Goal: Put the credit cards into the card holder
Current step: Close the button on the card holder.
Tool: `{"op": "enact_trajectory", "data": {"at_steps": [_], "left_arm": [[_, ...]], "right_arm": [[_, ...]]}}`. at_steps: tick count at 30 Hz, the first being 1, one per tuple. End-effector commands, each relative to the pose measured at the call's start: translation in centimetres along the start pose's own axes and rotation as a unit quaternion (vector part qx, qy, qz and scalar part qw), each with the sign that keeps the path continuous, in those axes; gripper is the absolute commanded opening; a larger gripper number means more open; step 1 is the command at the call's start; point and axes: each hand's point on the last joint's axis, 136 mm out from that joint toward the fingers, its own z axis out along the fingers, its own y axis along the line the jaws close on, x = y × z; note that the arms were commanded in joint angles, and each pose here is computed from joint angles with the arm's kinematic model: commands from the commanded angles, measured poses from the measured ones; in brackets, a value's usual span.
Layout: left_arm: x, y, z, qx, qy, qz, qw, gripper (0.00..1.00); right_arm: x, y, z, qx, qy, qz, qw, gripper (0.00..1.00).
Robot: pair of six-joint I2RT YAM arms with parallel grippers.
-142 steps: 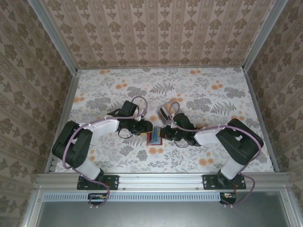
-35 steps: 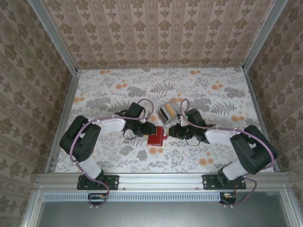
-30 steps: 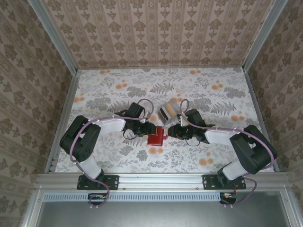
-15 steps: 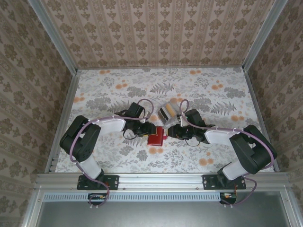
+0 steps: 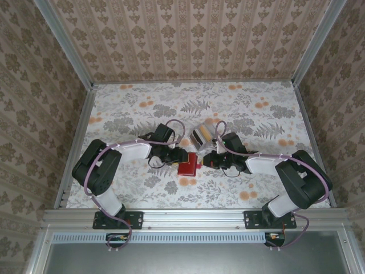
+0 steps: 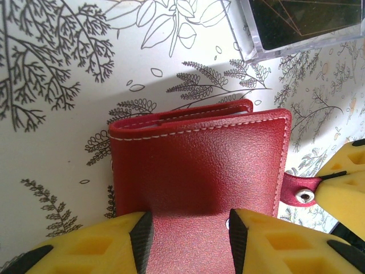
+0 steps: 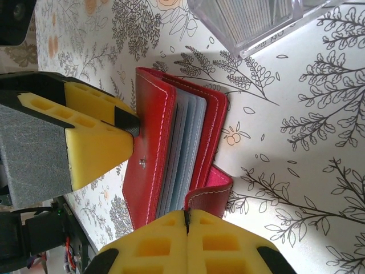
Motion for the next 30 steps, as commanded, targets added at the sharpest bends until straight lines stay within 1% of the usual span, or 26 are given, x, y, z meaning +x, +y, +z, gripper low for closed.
{"op": "enact_trajectory", "data": {"at_steps": [1, 3, 5, 13, 21, 30], "left_arm": [[2.1, 2.8, 1.2, -0.038, 0.033, -0.032, 0.998, 0.44], [2.1, 2.8, 1.2, -0.036, 0.033, -0.034, 0.998, 0.38], [2.1, 2.7, 1.3, -0.035, 0.034, -0.035, 0.998, 0.36], [2.3, 3.1, 1.3, -0.045, 0.038, -0.039, 0.998, 0.36], [2.8, 3.9, 1.7, -0.056, 0.044, -0.056, 0.996, 0.35], [2.9, 4.0, 1.8, -0.055, 0.042, -0.057, 0.996, 0.35]], "right_arm": [[0.1, 0.5, 0.1, -0.005, 0.002, 0.001, 1.000, 0.00], [-0.1, 1.1, 0.1, -0.006, 0.000, -0.001, 1.000, 0.00], [-0.2, 1.9, 0.3, -0.010, 0.001, -0.006, 1.000, 0.00], [-0.5, 3.9, 1.4, -0.015, 0.008, -0.018, 1.000, 0.00], [-0.2, 3.2, 2.5, 0.011, 0.024, -0.013, 1.000, 0.00], [0.0, 2.0, 3.8, 0.030, 0.036, -0.001, 0.999, 0.00]]}}
